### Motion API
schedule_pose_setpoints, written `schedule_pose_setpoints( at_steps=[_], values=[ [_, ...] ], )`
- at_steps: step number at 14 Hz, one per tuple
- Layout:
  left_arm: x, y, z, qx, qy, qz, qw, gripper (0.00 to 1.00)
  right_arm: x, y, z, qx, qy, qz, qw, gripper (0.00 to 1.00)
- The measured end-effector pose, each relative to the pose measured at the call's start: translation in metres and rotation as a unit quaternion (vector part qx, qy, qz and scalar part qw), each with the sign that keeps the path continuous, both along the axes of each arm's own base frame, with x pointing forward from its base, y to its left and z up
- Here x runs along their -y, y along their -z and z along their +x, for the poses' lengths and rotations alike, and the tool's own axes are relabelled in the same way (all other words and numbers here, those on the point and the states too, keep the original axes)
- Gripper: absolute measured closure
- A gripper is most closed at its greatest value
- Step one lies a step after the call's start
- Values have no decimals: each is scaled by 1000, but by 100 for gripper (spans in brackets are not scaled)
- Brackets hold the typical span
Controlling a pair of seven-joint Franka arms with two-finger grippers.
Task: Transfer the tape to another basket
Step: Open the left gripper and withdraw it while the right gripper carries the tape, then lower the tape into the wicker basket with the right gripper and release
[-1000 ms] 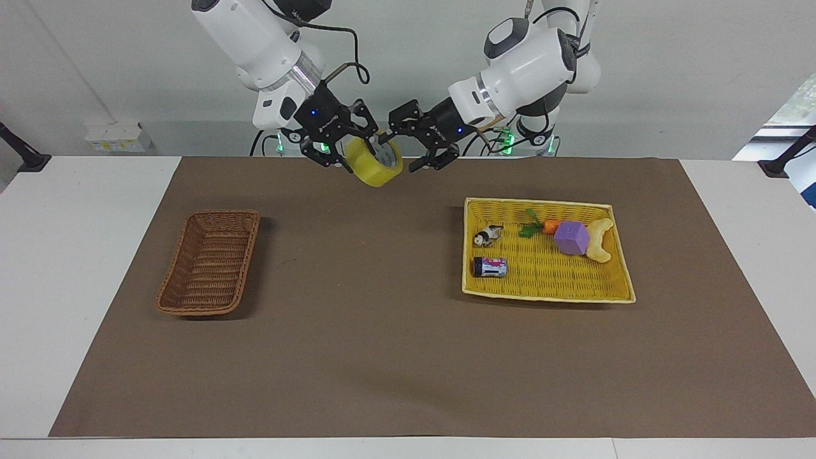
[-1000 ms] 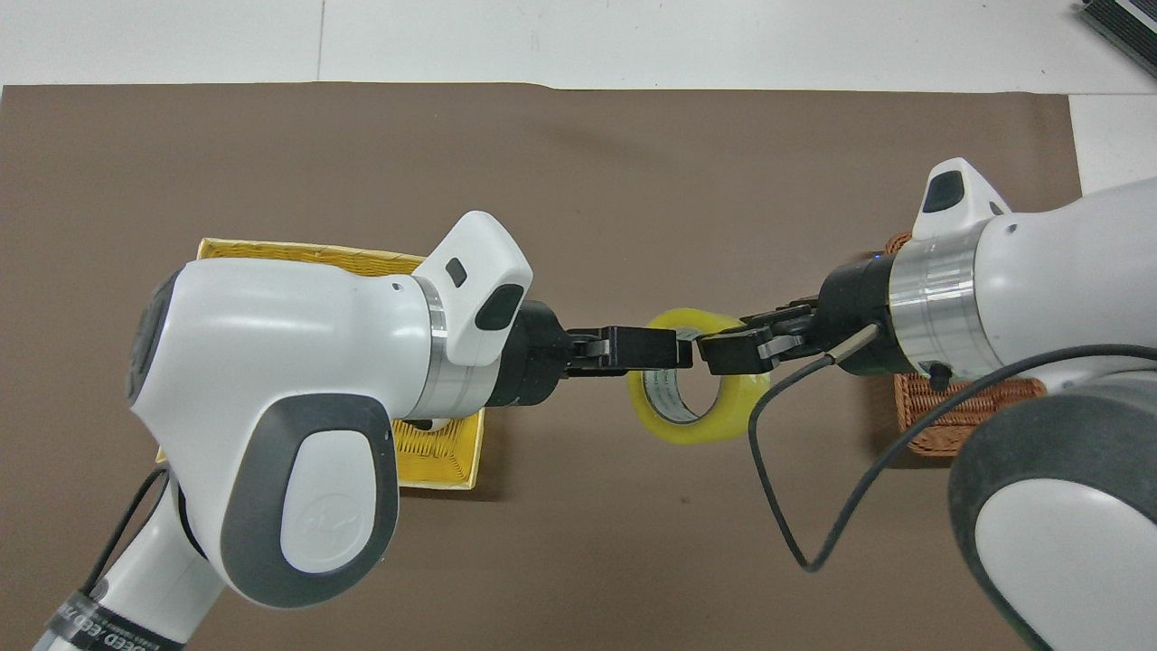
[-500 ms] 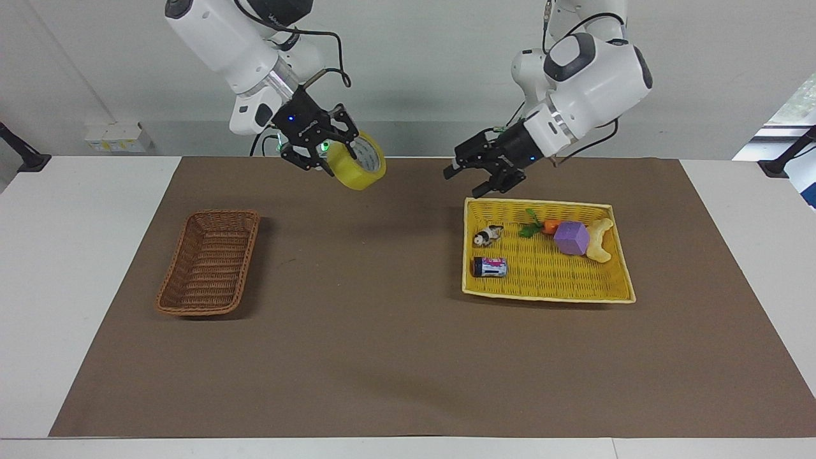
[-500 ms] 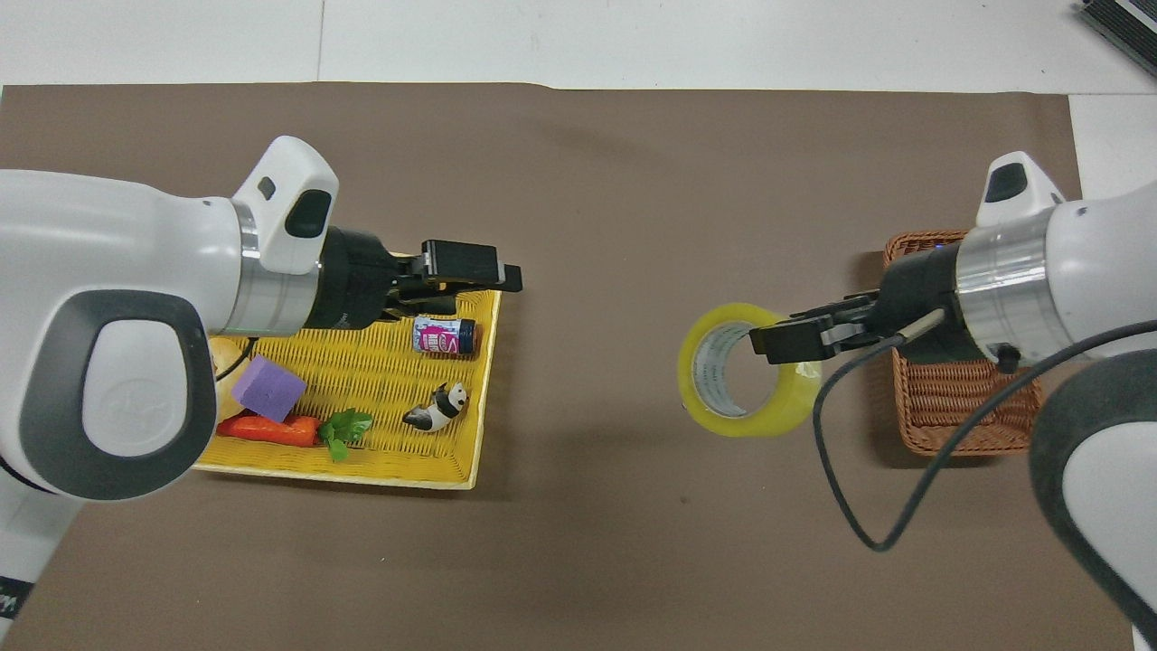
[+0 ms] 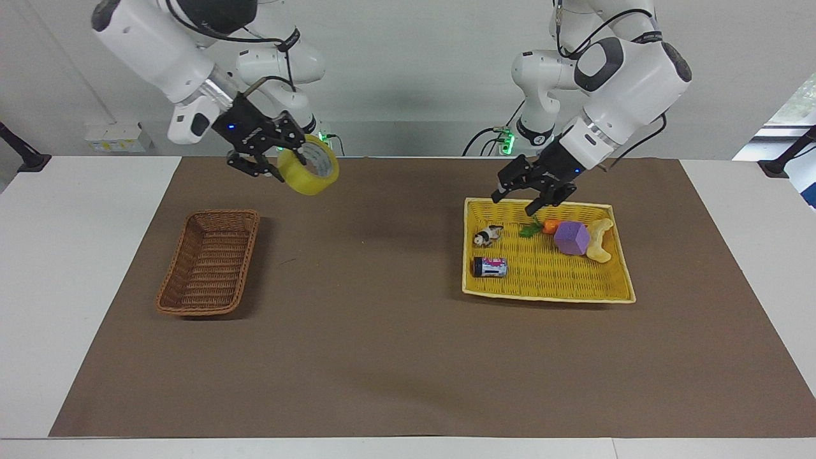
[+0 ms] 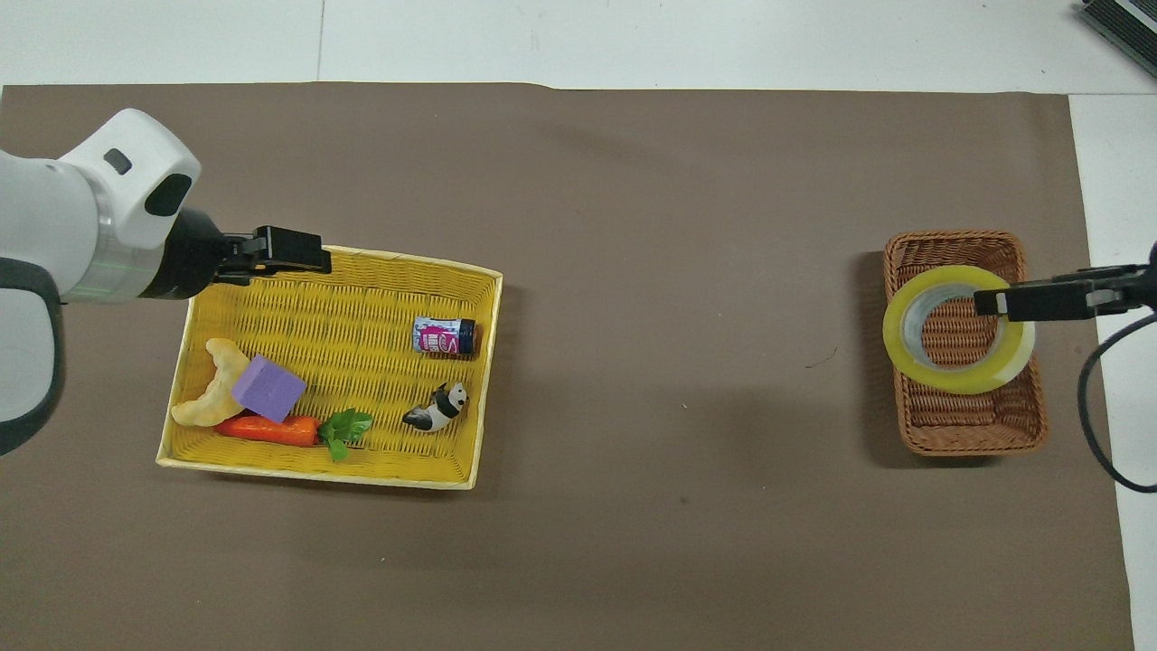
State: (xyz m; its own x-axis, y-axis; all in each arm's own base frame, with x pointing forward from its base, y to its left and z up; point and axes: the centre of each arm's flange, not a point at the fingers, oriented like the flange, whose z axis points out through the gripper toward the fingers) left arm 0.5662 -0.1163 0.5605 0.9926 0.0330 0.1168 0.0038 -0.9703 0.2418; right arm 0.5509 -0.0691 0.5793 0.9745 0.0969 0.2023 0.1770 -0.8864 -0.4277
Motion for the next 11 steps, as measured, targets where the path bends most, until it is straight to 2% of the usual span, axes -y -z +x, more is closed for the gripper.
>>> schedule_pose_setpoints(
  at_steps=[3,5,8,11],
  values=[
    [-45,-15,2,-3,-3,62,998,0,24,56,31,-8,40,21,999,44],
    [-73,-32,-3,-21,18,91,995,0,55,102,44,0,31,33,999,44],
    [-104,-58,-18,-46,39,101,993,0,102,152,44,0,14,33,999,44],
    [-106,-81,-32,-67,49,114,990,0,126,185,42,-9,25,51,998,44]
  ],
)
